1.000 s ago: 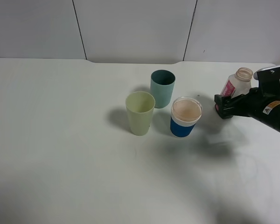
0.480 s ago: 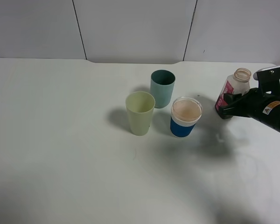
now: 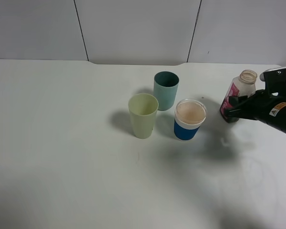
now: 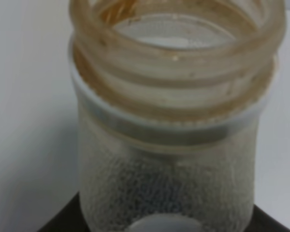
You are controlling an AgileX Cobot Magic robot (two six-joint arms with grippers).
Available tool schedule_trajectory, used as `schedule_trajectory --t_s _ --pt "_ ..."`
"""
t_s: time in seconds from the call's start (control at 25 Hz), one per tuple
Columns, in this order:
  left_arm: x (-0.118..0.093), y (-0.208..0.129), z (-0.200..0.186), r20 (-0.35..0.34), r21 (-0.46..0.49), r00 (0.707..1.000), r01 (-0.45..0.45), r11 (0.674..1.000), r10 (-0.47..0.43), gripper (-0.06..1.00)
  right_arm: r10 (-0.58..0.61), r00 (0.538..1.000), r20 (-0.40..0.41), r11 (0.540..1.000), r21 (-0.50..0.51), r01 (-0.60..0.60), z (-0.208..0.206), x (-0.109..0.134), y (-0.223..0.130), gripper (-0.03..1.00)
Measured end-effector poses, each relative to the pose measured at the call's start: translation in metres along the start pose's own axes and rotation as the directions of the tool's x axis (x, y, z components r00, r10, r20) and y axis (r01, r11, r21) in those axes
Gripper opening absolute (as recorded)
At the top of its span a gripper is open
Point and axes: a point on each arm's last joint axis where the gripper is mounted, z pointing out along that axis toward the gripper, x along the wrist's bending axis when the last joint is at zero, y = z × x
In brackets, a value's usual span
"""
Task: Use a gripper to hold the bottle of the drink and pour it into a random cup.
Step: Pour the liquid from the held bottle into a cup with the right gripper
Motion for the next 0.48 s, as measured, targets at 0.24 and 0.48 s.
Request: schedule_trajectory --t_s 0.24,0.48 --pt "0.000 0.000 0.000 0.000 0.000 1.000 0.000 1.000 0.000 0.93 0.037 0.998 -0.052 0.998 0.055 -0.034 -0.008 0.001 0.024 0.36" --pt "0.000 0.000 0.000 0.000 0.000 1.000 0.000 1.000 0.000 0.93 0.082 0.993 -0.085 0.994 0.075 -0.075 -0.016 -0.003 0.065 0.36"
